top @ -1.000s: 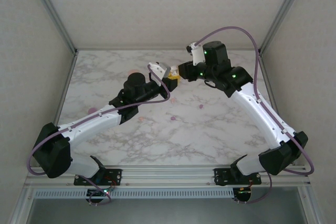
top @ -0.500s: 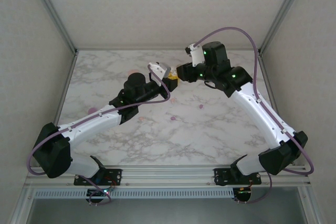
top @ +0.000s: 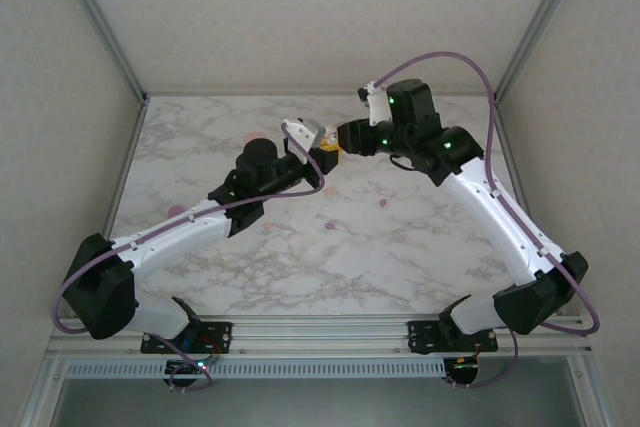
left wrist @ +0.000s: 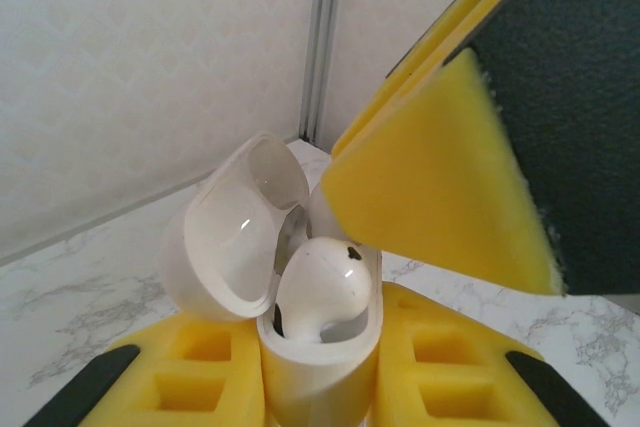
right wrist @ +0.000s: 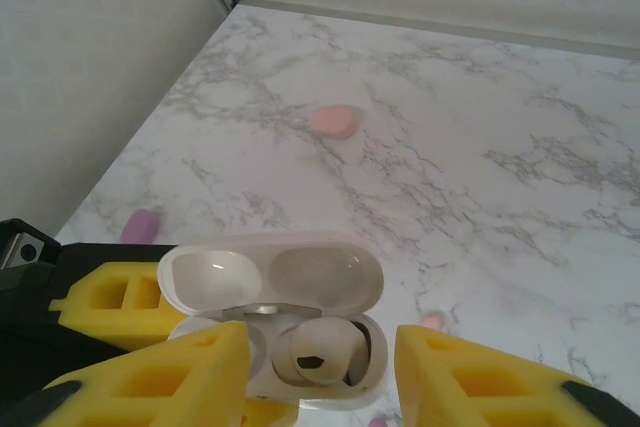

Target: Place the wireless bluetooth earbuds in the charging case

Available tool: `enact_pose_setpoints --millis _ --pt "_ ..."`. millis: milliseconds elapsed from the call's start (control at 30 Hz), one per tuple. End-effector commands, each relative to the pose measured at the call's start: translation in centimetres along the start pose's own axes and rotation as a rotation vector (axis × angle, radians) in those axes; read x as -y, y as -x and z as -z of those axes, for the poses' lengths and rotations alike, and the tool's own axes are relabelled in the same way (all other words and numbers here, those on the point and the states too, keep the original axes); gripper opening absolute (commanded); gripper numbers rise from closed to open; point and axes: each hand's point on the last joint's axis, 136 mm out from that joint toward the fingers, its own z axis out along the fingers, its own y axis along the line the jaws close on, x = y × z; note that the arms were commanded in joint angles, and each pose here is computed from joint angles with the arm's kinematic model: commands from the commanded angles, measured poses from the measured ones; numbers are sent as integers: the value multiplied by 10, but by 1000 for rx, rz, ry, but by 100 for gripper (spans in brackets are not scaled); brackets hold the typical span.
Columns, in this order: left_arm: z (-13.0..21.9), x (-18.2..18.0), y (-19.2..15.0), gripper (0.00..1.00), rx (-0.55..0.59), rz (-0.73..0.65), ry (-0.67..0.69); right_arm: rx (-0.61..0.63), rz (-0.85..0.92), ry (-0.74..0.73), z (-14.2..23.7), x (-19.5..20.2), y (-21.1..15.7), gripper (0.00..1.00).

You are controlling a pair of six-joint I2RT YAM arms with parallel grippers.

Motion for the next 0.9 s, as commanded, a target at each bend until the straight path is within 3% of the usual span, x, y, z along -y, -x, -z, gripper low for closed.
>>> enact_pose_setpoints --millis 0,300,533,867 --pt "1 1 34 20 93 -25 -1 63 -14 -23 23 -5 18 44" --pt "2 9 25 20 59 -90 -48 84 -125 -2 33 -1 38 44" --pt "7 21 23 20 38 -164 -110 -88 -247 68 14 6 32 46" --pt "13 28 31 20 36 -207 -140 -288 -255 107 -9 3 5 48"
